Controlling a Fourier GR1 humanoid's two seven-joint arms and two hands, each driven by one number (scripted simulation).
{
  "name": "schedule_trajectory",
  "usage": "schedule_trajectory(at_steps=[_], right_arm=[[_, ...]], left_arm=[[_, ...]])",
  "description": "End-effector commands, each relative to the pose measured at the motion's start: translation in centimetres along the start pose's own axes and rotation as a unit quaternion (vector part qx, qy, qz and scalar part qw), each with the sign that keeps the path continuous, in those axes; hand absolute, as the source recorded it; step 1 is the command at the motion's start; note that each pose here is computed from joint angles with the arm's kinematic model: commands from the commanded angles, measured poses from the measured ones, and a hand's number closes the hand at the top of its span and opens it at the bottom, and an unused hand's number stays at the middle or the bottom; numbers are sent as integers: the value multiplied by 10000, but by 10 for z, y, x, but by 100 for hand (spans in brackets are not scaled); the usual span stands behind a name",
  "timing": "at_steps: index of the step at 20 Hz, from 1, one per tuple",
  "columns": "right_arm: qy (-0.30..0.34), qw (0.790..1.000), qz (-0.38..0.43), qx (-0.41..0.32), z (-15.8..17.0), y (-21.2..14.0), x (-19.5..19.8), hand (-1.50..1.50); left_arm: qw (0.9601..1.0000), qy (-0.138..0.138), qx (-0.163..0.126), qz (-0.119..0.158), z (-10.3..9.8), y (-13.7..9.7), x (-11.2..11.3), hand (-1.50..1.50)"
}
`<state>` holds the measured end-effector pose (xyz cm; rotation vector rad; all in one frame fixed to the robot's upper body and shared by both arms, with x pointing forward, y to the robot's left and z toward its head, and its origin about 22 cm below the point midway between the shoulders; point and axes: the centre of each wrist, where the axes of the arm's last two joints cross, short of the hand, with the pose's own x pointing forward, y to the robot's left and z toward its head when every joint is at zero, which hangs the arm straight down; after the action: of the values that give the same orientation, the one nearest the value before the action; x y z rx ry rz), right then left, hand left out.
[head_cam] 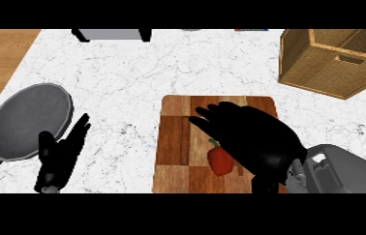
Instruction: Pick the bell pepper from the cutting board and place it in the basket
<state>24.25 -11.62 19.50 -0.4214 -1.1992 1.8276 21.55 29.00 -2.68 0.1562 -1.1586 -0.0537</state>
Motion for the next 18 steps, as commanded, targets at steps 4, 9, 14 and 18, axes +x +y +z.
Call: schedule_trajectory(at_steps=[4,9,14,18], right_arm=[[64,9999,-48,-61,-17,31,-15,-150],[128,9999,-36,-96,-28,39,-19,-150],[19,9999,-69,-79,-33,64,-24,-150],[-48,9998,-145,-107,-46,57,-4,-150]], left_arm=[[9976,694,6,45,14,9,-34,0],[9969,782,-26,-11,10,8,-28,0],[9975,704,-29,-9,0,-8,-28,0],[9977,670,-20,44,4,15,-20,0]])
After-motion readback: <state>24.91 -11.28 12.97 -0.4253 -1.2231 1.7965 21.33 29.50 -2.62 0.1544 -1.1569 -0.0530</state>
